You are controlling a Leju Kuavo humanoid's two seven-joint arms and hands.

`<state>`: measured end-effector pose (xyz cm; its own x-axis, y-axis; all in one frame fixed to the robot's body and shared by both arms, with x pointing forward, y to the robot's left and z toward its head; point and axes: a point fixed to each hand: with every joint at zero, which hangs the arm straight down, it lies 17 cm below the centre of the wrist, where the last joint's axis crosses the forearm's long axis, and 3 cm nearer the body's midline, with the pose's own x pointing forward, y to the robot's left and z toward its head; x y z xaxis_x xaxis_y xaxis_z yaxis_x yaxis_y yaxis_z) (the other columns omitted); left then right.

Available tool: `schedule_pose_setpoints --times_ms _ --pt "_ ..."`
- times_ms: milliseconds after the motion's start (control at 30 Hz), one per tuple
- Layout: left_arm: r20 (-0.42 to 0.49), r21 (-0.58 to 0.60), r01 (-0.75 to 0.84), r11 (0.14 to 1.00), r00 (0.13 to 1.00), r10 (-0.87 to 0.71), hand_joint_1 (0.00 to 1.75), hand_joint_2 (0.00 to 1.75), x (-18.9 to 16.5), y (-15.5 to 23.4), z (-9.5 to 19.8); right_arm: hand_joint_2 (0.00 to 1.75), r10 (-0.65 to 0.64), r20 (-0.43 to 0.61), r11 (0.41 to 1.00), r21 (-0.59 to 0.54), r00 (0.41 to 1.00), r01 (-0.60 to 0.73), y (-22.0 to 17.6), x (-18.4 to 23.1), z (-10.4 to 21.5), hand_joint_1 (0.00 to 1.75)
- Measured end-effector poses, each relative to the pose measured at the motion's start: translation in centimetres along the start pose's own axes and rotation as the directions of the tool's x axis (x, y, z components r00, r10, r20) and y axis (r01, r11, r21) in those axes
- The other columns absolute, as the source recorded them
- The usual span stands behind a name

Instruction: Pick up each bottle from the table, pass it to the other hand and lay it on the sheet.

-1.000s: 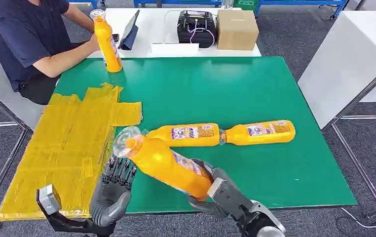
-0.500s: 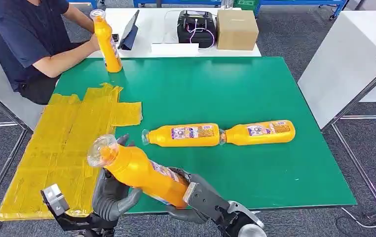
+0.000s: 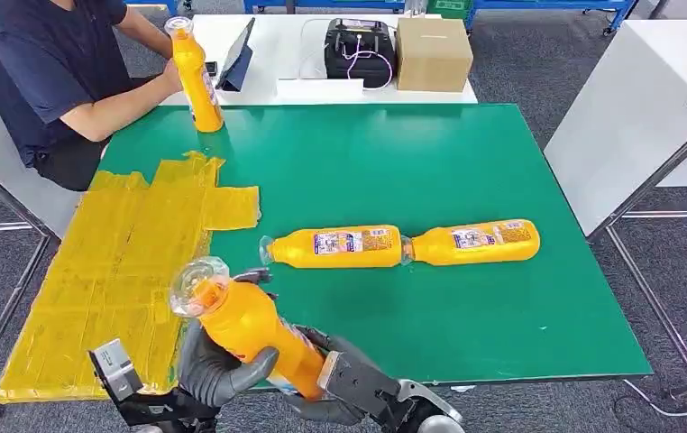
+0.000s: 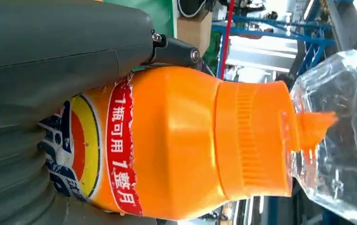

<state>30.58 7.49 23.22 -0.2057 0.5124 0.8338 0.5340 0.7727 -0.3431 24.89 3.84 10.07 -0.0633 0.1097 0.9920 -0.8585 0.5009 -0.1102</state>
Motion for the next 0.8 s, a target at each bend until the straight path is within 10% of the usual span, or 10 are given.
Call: schedule_pose_setpoints --times_ms 367,400,433,467,633,800 --pt "-0.033 -0.059 -0.058 0.997 0.998 0.056 1.75 1.75 -0.7 -0.7 0.2 1.75 0.008 0.0 1.0 0.005 1.0 -0.008 0.0 -0.5 0.3 1.75" --pt "-0.061 -0.088 -0.076 0.993 0.996 0.071 1.75 1.75 -1.5 -0.9 0.6 1.75 0.027 -0.009 1.0 0.005 1.0 -0.027 -0.1 -1.2 0.7 1.59" --pt "-0.083 -0.08 -0.042 0.996 0.996 0.035 1.75 1.75 -2.2 -0.5 1.0 1.75 0.127 -0.057 0.99 -0.052 0.99 -0.13 -1.3 -2.4 1.0 0.0" --pt "-0.087 -0.026 0.208 0.978 0.974 -0.21 1.75 1.75 -2.8 1.0 1.1 0.0 0.354 -0.133 0.911 -0.173 0.926 -0.374 -4.6 -2.3 2.0 0.0" --pt "-0.054 0.09 0.809 0.581 0.587 -0.808 1.75 1.75 -0.5 6.2 -0.4 0.0 0.437 -0.2 0.828 -0.29 0.877 -0.479 -10.2 -0.6 3.7 0.0" --pt "-0.076 0.16 0.962 0.221 0.235 -0.969 1.75 1.75 1.8 9.8 -1.8 0.0 0.445 -0.255 0.778 -0.365 0.858 -0.512 -15.5 0.0 5.4 0.0"
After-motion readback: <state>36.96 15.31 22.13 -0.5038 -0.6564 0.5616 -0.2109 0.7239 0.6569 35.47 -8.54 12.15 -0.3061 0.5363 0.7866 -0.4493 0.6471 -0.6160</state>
